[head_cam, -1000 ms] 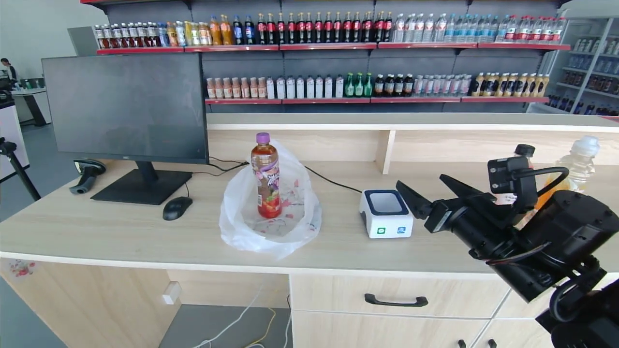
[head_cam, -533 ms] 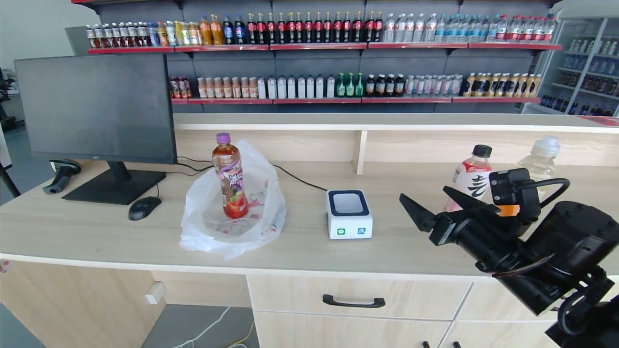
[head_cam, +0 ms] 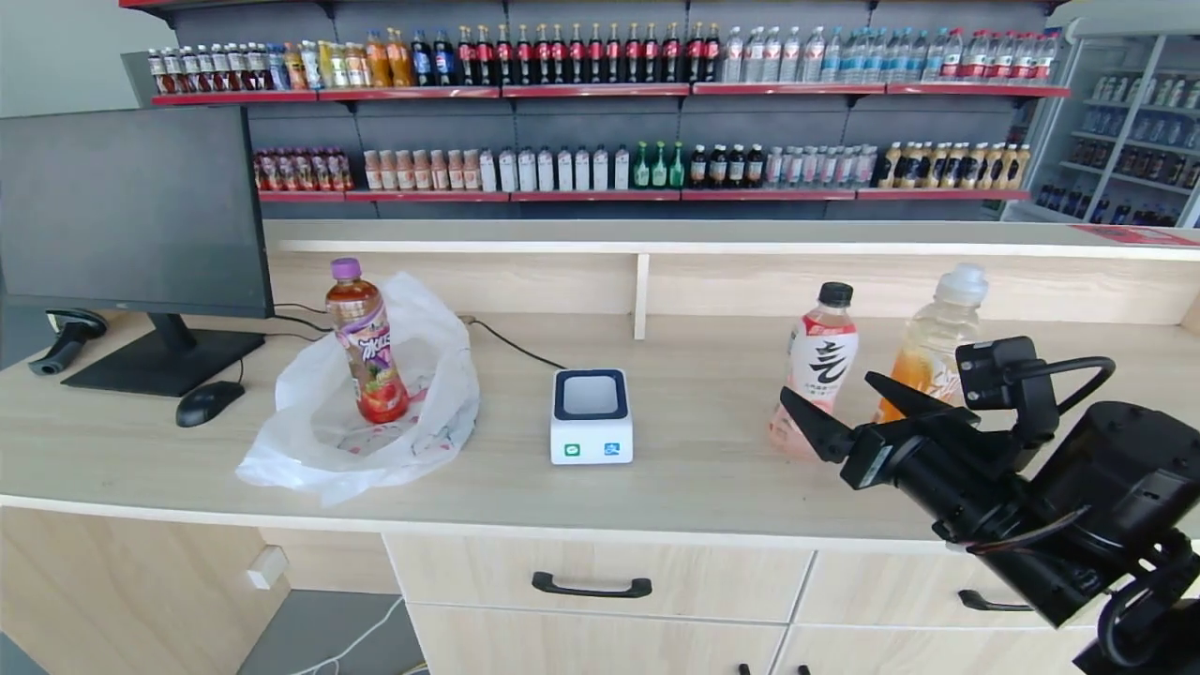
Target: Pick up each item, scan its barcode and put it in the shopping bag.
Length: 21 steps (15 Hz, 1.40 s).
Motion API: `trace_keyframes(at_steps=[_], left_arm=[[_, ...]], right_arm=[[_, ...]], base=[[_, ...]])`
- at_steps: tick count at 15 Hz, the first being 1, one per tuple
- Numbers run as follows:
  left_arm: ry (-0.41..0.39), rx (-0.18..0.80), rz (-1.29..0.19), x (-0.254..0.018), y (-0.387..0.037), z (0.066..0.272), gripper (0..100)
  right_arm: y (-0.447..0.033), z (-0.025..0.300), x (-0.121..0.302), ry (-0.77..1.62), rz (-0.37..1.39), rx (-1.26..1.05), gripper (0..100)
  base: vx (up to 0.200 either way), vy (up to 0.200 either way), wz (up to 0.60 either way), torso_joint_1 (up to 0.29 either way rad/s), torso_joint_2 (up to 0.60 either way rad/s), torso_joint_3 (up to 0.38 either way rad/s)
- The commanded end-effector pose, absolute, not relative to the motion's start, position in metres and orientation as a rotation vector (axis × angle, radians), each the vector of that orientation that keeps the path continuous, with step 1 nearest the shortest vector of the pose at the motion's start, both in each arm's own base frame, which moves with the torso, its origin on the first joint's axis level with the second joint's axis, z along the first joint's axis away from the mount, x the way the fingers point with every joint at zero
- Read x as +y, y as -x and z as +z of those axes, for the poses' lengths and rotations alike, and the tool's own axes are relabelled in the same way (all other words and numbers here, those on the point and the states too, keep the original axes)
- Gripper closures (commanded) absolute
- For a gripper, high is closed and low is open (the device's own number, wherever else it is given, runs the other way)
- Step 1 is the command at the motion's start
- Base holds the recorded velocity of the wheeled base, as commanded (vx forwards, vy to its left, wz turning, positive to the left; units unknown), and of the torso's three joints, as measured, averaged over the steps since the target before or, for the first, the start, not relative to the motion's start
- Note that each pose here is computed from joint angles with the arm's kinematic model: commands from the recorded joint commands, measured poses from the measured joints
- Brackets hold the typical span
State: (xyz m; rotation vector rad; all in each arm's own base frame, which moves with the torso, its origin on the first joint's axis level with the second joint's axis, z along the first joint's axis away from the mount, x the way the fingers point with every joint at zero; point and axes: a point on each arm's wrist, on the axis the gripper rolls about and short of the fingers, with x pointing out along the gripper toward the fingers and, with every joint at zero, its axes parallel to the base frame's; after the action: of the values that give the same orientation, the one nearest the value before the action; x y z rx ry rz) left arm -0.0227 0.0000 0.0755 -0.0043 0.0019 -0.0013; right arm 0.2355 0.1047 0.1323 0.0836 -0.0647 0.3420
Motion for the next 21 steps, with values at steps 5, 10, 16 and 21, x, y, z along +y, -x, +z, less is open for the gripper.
trace_keyframes(at_steps=[5,10,16,21], left_arm=[[0.003,0.002,-0.002,0.0,0.023,0.076,0],[0.005,0.002,0.0,0.0,0.023,0.076,0],[0.006,0.002,0.0,0.0,0.023,0.076,0],[0.009,0.0,0.0,0.0,0.023,0.076,0]], right_arm=[[-0.226,0.121,0.104,-0.069,0.355,-0.006,0],[-0.223,0.112,0.106,-0.056,0.364,0.032,0],[-0.223,0.106,0.108,-0.048,0.369,0.062,0],[-0.252,0.096,0.11,-0.05,0.328,0.063,0]], base=[[0.0,0.0,0.0,0.0,0.0,0.0],[0.08,0.0,0.0,0.001,0.0,0.001],[0.0,0.0,0.0,0.0,0.0,0.0],[0.0,0.0,0.0,0.0,0.0,0.0]])
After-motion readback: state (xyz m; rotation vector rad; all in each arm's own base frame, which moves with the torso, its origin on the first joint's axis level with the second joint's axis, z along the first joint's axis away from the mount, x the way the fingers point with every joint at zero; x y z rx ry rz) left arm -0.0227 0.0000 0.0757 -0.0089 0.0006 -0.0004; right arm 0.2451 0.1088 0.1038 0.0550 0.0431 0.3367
